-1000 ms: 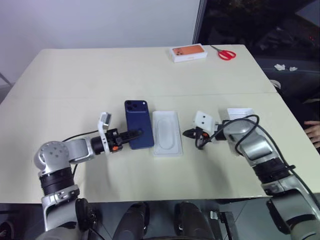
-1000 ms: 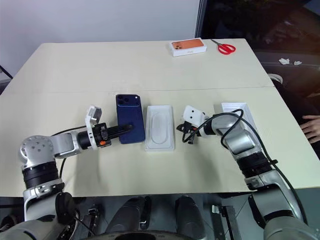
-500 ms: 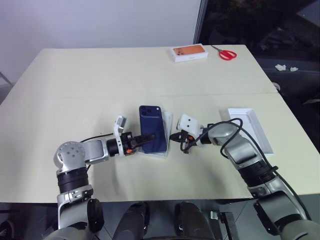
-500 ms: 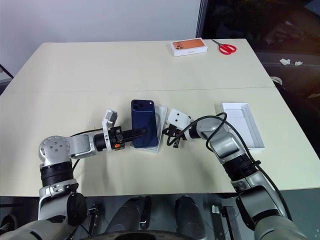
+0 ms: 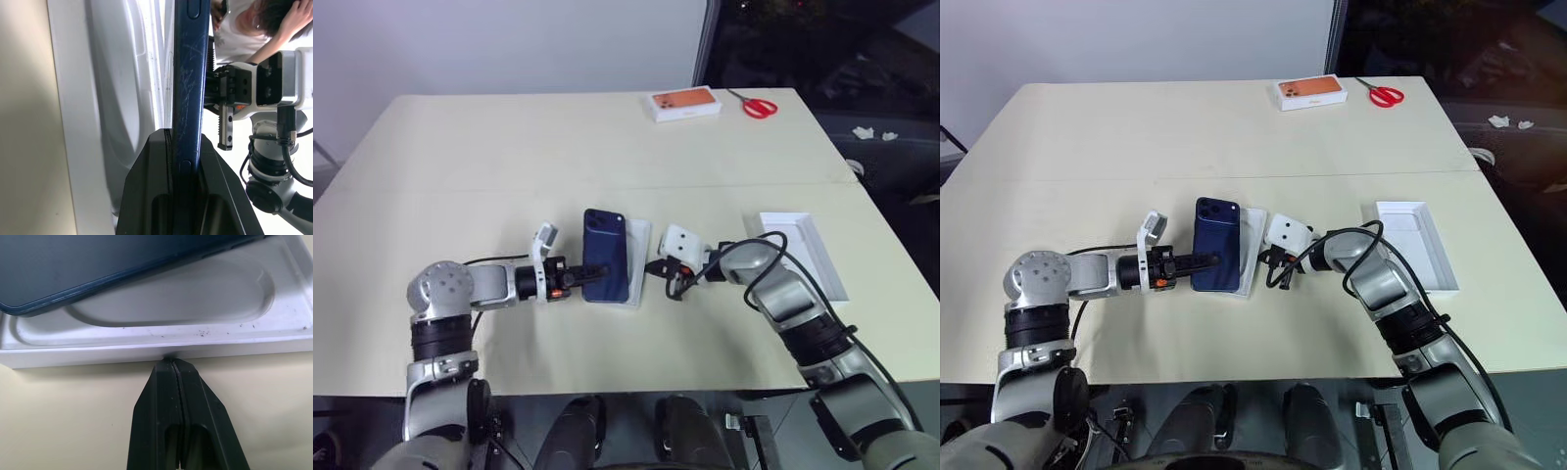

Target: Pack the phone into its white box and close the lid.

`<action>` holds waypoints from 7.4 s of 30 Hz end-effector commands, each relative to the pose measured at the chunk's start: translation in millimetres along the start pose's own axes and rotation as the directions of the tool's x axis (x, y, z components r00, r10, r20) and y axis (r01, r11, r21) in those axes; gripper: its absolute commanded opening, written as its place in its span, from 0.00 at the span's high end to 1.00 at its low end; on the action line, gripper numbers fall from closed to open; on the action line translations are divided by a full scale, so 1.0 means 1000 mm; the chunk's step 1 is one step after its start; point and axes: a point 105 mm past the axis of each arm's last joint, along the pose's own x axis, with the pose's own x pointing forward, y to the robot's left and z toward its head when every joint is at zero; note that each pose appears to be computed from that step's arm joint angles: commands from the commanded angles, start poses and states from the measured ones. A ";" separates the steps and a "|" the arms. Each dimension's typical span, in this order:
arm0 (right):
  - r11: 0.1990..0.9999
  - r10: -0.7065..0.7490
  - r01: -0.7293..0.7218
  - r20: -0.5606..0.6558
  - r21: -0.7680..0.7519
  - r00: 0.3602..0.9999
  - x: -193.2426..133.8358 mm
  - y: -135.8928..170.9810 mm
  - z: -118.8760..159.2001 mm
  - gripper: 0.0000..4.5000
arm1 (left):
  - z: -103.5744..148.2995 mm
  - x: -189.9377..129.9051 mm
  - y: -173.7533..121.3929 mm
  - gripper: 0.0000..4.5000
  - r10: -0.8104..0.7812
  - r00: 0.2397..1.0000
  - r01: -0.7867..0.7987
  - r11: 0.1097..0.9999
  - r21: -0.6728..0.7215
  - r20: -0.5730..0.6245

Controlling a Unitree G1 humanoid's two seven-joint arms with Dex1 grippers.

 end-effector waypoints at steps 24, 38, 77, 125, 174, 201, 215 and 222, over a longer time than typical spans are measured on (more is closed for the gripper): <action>0.994 -0.088 0.083 0.069 0.073 0.994 -0.012 -0.022 0.014 0.99 | 0.031 -0.013 -0.025 1.00 -0.123 0.989 0.117 0.989 0.087 0.075; 0.993 -0.060 0.028 0.280 0.118 0.958 -0.017 -0.017 0.082 0.36 | 0.074 -0.085 -0.031 1.00 -0.084 0.933 0.024 0.985 0.172 0.349; 0.961 0.187 -0.165 0.082 -0.222 0.979 0.042 0.058 0.055 1.00 | 0.069 -0.100 -0.020 1.00 -0.024 0.907 -0.045 0.987 0.153 0.420; 0.926 0.325 -0.317 0.005 -0.206 0.946 0.027 0.069 0.038 0.61 | 0.068 -0.096 -0.019 1.00 -0.020 0.911 -0.049 0.986 0.157 0.411; 0.986 0.138 -0.159 0.269 0.059 0.953 -0.031 -0.007 0.069 0.30 | 0.057 -0.035 -0.006 1.00 0.010 0.984 -0.030 0.993 0.111 0.177; 0.991 0.067 -0.094 0.264 0.092 0.962 -0.024 -0.006 0.066 0.30 | 0.071 -0.021 -0.008 0.01 0.026 0.998 -0.039 0.977 0.212 0.066; 0.994 0.065 -0.086 0.265 0.070 0.962 -0.016 -0.009 0.069 0.30 | 0.080 -0.018 -0.008 0.01 0.018 0.990 -0.051 0.971 0.235 0.143; 0.995 0.056 -0.077 0.260 0.069 0.964 -0.016 -0.010 0.068 0.30 | 0.080 -0.035 -0.006 0.01 0.055 0.988 -0.094 0.957 0.274 0.145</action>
